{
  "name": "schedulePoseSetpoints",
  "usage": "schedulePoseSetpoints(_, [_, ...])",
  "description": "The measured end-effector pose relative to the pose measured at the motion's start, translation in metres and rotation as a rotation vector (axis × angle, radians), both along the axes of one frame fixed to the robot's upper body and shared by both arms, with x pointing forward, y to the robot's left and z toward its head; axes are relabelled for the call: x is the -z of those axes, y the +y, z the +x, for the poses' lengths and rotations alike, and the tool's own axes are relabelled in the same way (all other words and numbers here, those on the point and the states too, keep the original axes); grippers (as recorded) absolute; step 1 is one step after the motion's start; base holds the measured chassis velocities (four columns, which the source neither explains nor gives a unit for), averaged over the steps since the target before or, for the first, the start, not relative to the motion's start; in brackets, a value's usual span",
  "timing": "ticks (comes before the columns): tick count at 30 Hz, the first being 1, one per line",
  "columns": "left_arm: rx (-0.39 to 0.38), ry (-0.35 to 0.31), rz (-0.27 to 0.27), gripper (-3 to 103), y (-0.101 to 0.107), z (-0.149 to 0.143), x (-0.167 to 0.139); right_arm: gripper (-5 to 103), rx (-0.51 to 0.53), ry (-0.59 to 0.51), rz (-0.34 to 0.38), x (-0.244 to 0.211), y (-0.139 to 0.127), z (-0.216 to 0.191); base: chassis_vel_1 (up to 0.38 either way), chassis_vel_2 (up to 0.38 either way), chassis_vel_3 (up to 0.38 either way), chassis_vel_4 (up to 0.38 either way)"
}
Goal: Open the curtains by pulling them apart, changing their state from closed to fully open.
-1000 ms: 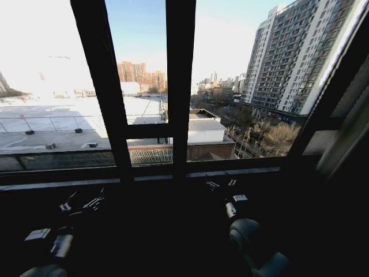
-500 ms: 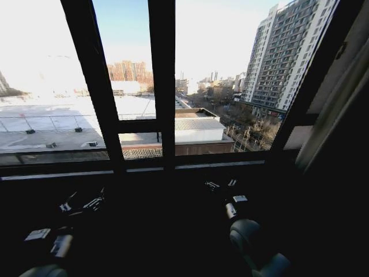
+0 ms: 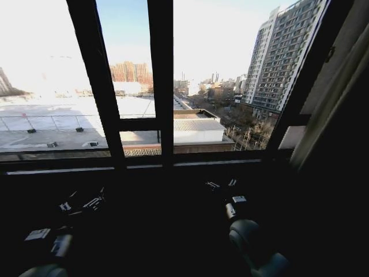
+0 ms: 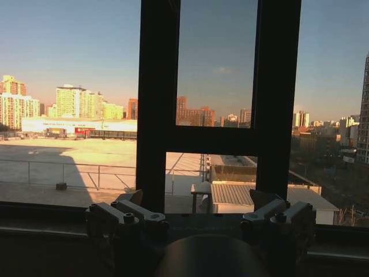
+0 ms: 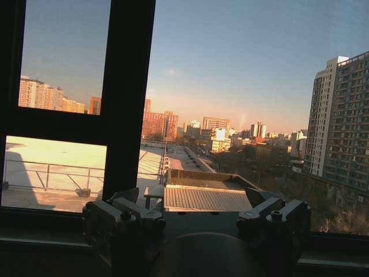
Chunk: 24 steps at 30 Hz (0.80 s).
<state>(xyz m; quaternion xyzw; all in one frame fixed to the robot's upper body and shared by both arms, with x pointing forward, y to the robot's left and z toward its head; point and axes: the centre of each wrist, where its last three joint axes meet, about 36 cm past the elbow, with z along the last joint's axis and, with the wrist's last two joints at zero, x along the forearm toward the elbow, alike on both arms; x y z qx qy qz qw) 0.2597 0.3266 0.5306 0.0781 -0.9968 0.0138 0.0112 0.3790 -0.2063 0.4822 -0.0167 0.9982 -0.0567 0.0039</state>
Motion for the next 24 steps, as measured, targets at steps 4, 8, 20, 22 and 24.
schedulePoseSetpoints(4, [0.008, -0.006, -0.003, 100, 0.001, 0.000, 0.003, 100, 0.000, 0.000, 0.002, 0.000, 0.001, 0.000, 0.000, 0.000, 0.000, 0.000])
schedulePoseSetpoints(8, [0.021, -0.004, -0.007, 100, 0.004, -0.001, 0.006, 100, -0.001, 0.001, 0.001, 0.001, 0.000, 0.000, 0.000, 0.000, 0.000, 0.000])
schedulePoseSetpoints(20, [0.021, -0.005, -0.009, 100, 0.006, -0.002, 0.010, 100, -0.001, 0.000, -0.002, 0.001, 0.000, 0.000, 0.000, 0.000, 0.000, 0.000])
schedulePoseSetpoints(22, [0.021, -0.009, -0.009, 100, 0.006, -0.002, 0.010, 100, 0.000, 0.000, -0.003, 0.000, 0.000, 0.000, 0.000, 0.000, 0.000, 0.000])
schedulePoseSetpoints(24, [0.019, -0.029, -0.004, 100, 0.006, -0.001, 0.013, 100, 0.001, -0.002, -0.004, 0.000, -0.001, -0.001, 0.000, 0.000, 0.000, 0.000])
